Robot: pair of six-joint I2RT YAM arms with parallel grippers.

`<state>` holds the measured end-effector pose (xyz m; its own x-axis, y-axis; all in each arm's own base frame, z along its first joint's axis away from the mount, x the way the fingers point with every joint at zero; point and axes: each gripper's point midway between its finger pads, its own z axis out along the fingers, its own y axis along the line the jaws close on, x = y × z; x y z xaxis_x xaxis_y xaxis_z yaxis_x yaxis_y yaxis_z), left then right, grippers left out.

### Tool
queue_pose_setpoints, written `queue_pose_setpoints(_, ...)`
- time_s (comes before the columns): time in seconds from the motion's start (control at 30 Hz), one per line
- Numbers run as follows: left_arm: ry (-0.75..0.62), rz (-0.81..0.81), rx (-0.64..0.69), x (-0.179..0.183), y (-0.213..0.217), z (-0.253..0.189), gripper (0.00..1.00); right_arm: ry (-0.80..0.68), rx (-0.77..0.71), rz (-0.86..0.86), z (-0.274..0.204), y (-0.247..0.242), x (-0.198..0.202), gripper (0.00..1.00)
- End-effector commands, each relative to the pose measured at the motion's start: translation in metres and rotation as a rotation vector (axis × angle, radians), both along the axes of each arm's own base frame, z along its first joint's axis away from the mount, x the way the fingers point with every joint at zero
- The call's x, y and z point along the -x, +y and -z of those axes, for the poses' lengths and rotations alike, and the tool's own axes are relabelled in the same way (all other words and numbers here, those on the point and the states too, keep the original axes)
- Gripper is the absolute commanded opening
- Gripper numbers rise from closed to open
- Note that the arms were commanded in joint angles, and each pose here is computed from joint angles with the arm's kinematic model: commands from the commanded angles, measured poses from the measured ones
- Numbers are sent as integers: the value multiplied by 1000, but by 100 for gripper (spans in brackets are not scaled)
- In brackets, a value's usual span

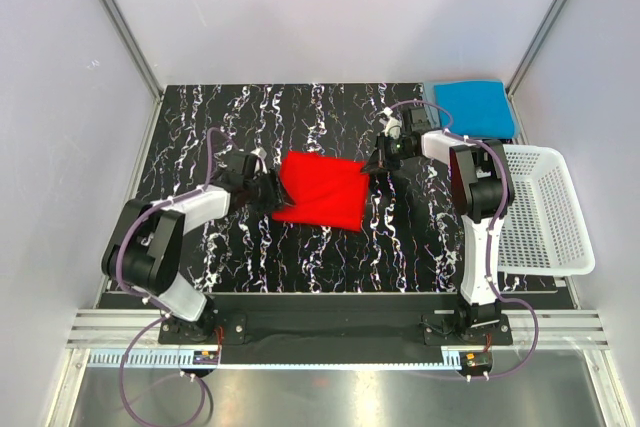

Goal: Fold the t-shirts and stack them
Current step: Fold the tshirt

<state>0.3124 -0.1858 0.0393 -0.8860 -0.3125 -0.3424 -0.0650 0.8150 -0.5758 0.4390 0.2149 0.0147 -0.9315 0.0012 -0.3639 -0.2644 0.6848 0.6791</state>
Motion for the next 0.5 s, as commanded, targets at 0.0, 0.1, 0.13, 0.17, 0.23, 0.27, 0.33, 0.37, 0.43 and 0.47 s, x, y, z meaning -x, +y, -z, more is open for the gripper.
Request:
queue_pose_setpoints(0.0, 40, -11, -59, 22, 19, -3, 51, -13, 32, 9, 19, -6, 0, 0)
queue_pose_setpoints(0.1, -11, 33, 15, 20, 6, -31, 53, -15, 16, 3, 19, -3, 2, 0)
queue_pose_setpoints(0.13, -23, 43, 33, 19, 3, -37, 53, -15, 13, 5, 20, -4, 1, 0)
queue_pose_setpoints(0.17, -30, 53, 44, 19, 1, -40, 53, -16, 10, 5, 19, -4, 1, 0)
queue_pose_setpoints(0.23, -40, 62, 58, 21, -1, -40, 53, -13, 10, 4, 21, -4, 1, 0)
queue_pose_setpoints(0.27, -29, 65, 58, 22, -1, -35, 53, -14, 8, 2, 20, -3, 1, 0)
queue_pose_setpoints(0.33, -3, 64, 48, 26, 1, -23, 53, -17, 6, -1, 19, -3, 1, 0)
queue_pose_setpoints(0.37, 18, 60, 35, 28, 3, -14, 52, -14, 5, -2, 19, -3, 2, 0)
queue_pose_setpoints(0.43, 49, 36, -19, 33, 12, 4, 52, -17, 5, -2, 18, -3, 1, 0)
queue_pose_setpoints(0.47, 60, 25, -47, 34, 17, 11, 52, -15, 6, -6, 18, -2, 2, 0)
